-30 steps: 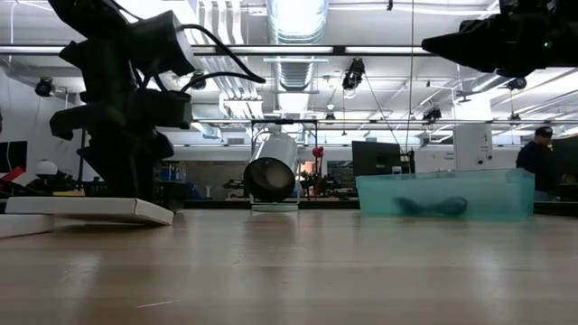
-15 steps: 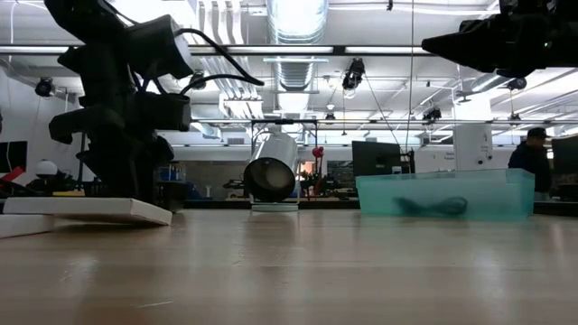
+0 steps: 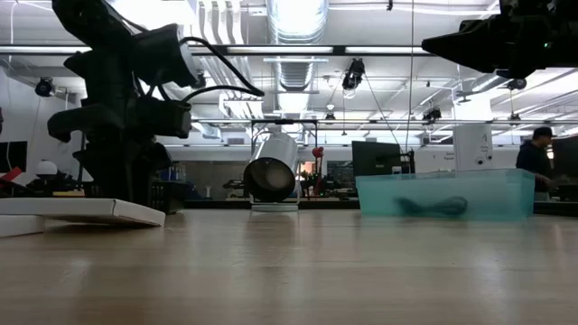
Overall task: Pick and place items into bin
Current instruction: Put the top white card reader box into the black bin
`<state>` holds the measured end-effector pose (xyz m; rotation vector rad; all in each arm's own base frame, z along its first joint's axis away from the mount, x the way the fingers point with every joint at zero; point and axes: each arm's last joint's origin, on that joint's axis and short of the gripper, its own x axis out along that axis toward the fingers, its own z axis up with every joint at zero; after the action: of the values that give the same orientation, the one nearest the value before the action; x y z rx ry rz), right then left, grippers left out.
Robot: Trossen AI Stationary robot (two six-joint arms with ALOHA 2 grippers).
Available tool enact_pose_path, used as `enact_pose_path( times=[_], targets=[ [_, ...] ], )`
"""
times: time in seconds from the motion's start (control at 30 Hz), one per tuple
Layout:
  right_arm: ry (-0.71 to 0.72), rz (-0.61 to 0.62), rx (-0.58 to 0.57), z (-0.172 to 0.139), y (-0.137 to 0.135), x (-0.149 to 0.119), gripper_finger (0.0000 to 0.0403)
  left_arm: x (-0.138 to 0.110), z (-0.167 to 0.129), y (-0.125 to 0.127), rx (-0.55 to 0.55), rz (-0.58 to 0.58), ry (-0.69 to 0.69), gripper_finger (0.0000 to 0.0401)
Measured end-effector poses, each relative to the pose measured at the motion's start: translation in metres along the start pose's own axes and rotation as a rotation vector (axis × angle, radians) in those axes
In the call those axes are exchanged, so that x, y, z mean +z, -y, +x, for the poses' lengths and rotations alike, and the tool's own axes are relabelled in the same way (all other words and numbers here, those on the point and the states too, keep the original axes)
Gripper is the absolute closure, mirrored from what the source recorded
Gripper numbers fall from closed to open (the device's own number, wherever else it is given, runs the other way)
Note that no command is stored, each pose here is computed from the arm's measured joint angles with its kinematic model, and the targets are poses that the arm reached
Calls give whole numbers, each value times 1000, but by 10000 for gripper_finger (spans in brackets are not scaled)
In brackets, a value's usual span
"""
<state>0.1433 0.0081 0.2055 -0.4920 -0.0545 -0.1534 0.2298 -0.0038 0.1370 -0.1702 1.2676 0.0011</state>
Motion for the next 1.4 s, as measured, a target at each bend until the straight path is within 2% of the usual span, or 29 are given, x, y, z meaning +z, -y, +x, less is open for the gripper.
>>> enact_pose_path(
  times=[0.37, 0.67, 0.9, 1.2, 1.4],
  targets=[
    [-2, -1, 1, 0, 0, 0, 364, 16, 18, -3, -31, 84, -67, 302],
    [-4, -1, 2, 0, 0, 0, 364, 30, -2, 1, -38, 149, -4, 394],
    [-4, -1, 2, 0, 0, 0, 364, 34, -17, 2, -8, 159, 3, 398],
    [-4, -1, 2, 0, 0, 0, 364, 41, -35, -2, 199, 133, -45, 399],
    [-5, 0, 2, 0, 0, 0, 364, 49, -50, -1, 241, 180, -71, 399]
  ],
)
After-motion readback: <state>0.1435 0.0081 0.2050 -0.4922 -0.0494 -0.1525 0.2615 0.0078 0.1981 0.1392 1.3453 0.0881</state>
